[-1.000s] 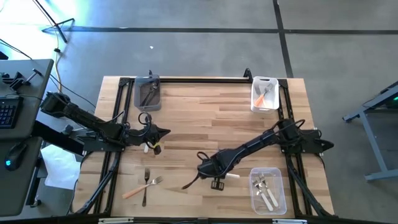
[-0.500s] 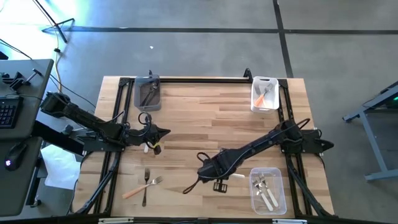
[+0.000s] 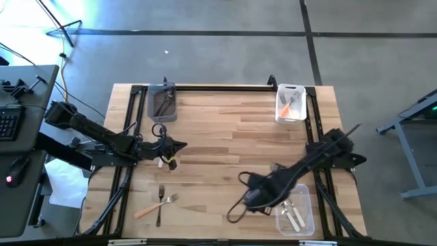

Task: Sort silverware by color (type)
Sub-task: Put the bottom white fork into the transparent bin

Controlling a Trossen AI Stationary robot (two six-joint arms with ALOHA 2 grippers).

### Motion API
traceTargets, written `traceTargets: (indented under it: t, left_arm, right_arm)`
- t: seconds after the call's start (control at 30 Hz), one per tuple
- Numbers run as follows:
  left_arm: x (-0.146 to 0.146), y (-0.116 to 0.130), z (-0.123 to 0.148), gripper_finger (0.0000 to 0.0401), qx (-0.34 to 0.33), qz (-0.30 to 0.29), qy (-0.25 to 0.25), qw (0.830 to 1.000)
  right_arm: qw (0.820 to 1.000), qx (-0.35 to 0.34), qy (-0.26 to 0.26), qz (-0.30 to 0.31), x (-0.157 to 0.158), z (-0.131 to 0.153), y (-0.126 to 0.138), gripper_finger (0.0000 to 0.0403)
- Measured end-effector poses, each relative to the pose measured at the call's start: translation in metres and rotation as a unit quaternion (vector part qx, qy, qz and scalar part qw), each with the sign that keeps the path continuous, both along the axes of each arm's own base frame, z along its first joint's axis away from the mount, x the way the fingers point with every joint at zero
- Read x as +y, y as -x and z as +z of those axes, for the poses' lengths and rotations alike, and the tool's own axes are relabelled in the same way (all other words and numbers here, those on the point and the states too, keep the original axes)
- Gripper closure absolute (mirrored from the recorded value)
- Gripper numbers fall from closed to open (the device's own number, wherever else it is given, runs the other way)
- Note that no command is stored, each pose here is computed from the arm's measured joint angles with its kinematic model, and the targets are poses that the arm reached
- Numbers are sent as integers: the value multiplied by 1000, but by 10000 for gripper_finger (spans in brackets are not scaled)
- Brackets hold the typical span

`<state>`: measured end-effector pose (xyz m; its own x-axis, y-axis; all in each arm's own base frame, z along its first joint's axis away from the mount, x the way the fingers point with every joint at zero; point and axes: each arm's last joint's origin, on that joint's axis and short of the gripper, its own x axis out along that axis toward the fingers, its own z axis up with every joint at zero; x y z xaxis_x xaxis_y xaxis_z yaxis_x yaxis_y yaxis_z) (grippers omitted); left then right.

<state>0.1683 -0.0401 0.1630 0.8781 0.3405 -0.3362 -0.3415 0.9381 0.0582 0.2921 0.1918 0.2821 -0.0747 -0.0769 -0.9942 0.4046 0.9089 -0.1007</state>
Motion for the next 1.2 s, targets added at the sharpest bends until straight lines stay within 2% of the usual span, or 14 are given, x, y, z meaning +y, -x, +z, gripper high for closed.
traceTargets:
  t: [0.13,0.27,0.43,0.7,0.87,1.03,1.2]
  left_arm:
    - [0,0,0,401,-2,1,3,1000]
    - [0,0,0,401,-3,1,4,1000]
    - [0,0,1,401,-6,2,8,1000]
    - [0,0,1,401,-7,3,9,1000]
    - [0,0,1,401,-7,2,9,1000]
    - [-1,-1,1,401,-6,-9,14,1000]
    - [-1,-1,1,401,-5,-9,14,1000]
  right_arm:
    - [998,-1,-1,-67,-1,-6,35,401]
    - [992,-25,-23,-119,-5,-19,64,401]
    - [983,-78,-65,-152,-11,-26,84,403]
    - [972,-160,-105,-135,-4,-22,71,401]
    - [961,-194,-159,-120,13,-22,53,372]
    - [962,-176,-194,-76,32,-47,35,347]
    - [969,-124,-209,-34,42,-72,28,361]
